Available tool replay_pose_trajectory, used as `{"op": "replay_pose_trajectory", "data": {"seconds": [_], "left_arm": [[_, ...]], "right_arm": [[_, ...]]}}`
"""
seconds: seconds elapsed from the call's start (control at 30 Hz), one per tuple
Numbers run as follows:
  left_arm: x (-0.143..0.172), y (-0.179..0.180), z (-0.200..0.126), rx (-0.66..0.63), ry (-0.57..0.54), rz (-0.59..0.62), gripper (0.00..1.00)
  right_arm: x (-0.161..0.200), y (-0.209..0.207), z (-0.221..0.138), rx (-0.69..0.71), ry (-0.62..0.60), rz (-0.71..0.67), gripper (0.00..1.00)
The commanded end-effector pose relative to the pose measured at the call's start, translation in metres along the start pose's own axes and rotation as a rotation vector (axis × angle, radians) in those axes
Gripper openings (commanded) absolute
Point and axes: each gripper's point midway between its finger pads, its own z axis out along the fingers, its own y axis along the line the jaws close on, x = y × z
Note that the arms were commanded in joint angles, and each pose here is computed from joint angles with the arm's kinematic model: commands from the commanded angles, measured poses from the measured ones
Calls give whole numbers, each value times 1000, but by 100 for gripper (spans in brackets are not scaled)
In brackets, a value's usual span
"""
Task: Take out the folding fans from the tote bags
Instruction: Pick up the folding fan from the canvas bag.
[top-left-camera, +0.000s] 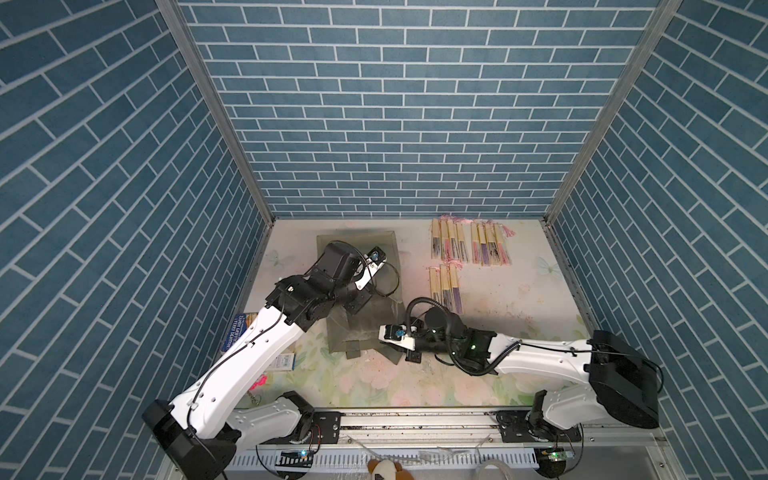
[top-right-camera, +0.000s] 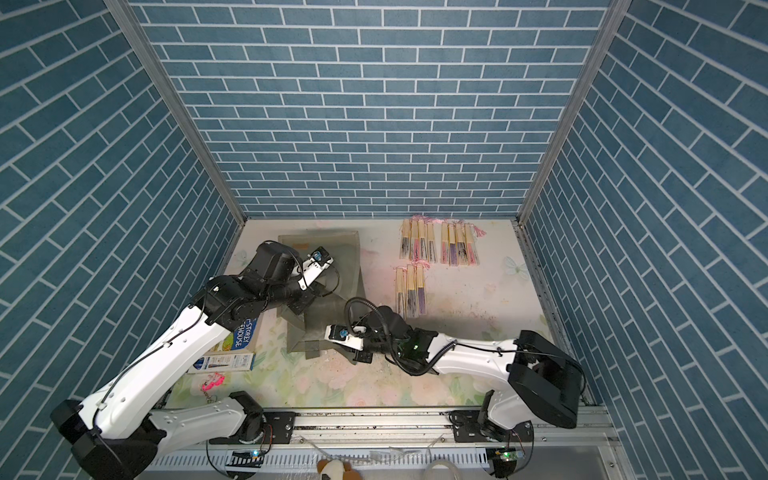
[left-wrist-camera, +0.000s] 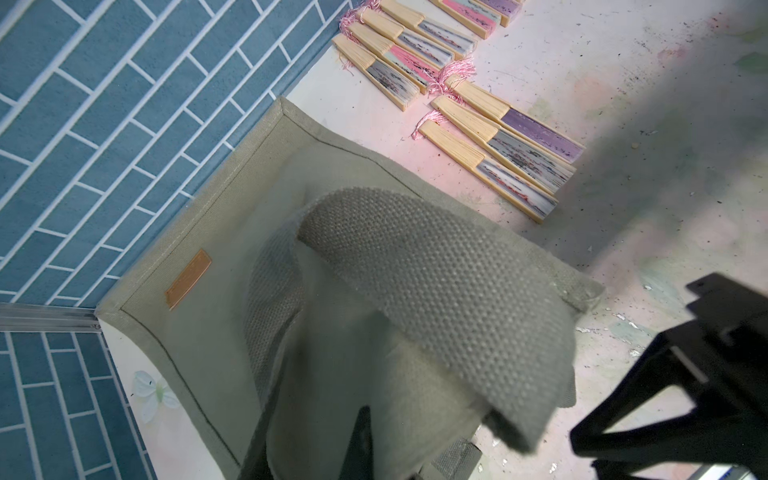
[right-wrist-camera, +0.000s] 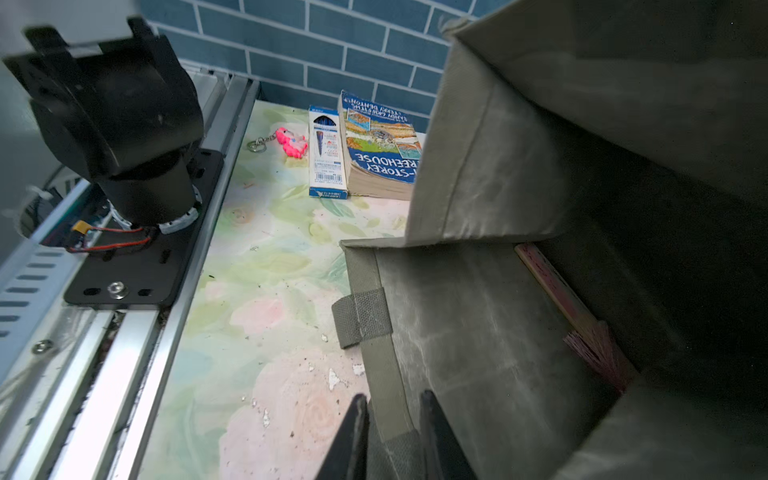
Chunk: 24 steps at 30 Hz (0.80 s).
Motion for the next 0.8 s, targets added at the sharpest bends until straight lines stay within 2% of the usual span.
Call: {"op": "replay_pose_trajectory", "data": {"seconds": [0.0,0.17,0.23,0.53,0.77], "left_arm": [[-4,0,-9,14,0,-26,0],[-7,-3,-12,41,7,-44,0],[-8,-4,-12,46,8,-50,0],[-18,-16,-15,127,-22,-121,0],[-26,-15,-13,130,-20,-158,0]], "right_arm": [[7,-18,23,109,76,-163,24],[46,-53,56,269,268,-214,23],[54,-66,63,308,318,-172,23],[75,-113,103,440,369,526,29],[88,-117,135,378,236,922,31]]}}
